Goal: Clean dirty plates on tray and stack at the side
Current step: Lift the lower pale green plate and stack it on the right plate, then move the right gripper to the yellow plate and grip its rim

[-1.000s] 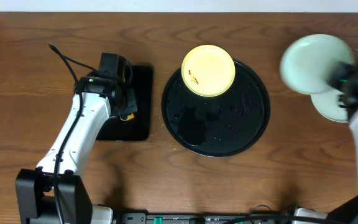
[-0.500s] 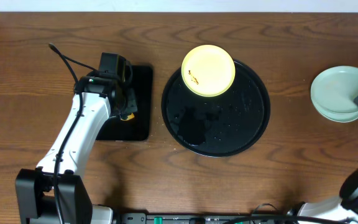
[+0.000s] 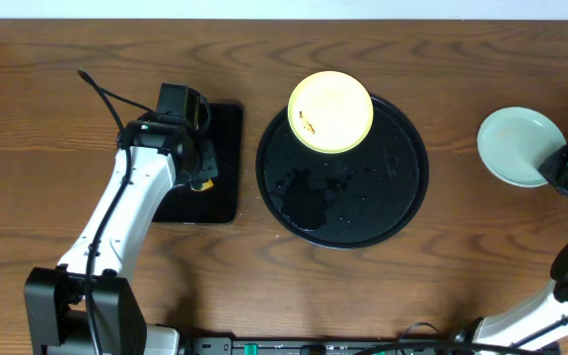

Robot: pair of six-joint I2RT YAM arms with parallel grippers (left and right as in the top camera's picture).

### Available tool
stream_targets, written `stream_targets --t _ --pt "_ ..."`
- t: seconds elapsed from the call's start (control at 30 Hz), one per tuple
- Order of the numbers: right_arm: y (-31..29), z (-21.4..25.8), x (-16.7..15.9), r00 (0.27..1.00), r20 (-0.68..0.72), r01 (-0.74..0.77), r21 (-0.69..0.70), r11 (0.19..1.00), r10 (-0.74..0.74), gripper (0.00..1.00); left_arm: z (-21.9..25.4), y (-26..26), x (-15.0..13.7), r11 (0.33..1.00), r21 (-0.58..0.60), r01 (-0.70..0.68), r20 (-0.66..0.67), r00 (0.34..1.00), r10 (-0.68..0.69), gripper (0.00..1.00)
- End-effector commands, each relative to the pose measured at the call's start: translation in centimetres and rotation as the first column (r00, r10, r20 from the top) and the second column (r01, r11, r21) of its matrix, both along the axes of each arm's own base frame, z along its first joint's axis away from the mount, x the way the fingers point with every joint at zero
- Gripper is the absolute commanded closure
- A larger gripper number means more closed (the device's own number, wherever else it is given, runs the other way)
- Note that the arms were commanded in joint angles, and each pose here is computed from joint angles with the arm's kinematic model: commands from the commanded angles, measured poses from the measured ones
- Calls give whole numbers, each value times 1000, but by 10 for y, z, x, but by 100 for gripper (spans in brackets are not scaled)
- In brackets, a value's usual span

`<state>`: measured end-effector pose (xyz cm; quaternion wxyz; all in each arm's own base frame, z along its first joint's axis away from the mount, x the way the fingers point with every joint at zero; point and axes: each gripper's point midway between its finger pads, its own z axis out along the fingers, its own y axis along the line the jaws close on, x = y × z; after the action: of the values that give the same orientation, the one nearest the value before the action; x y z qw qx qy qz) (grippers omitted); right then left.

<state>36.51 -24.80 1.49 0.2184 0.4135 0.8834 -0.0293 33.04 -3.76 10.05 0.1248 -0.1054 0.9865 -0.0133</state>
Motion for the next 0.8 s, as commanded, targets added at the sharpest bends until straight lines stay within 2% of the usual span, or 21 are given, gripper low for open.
stream_targets --t 0.0,0.07,0.23,0.47,0.53,0.6,0.7,0.77 --pt "32 -7 17 994 5 -108 44 993 108 96 -2 3 -2 1000 16 9 -8 1000 -9 92" --pt "45 -8 22 988 -5 -154 43 987 155 96 -2 3 -2 1000 16 9 -8 1000 -9 92" --pt "63 -9 25 977 -48 -205 25 978 206 89 -2 3 -2 1000 16 9 -8 1000 -9 92" --pt "67 37 29 973 -13 -231 -1 973 230 57 -2 3 -2 1000 16 9 -8 1000 -9 92" --pt "75 57 39 961 45 -271 -4 962 271 53 -2 3 -1 1000 16 9 -7 1000 -9 92" --pt "97 82 56 906 137 -403 -4 915 399 49 -2 3 -1 1000 16 9 -7 1000 -9 92" --pt "150 114 80 740 260 -639 -17 769 621 44 -2 3 -2 1000 16 9 -8 1000 -9 91" --pt "183 126 88 655 268 -727 -30 685 707 40 -2 3 -2 1000 16 9 -8 1000 -9 91"
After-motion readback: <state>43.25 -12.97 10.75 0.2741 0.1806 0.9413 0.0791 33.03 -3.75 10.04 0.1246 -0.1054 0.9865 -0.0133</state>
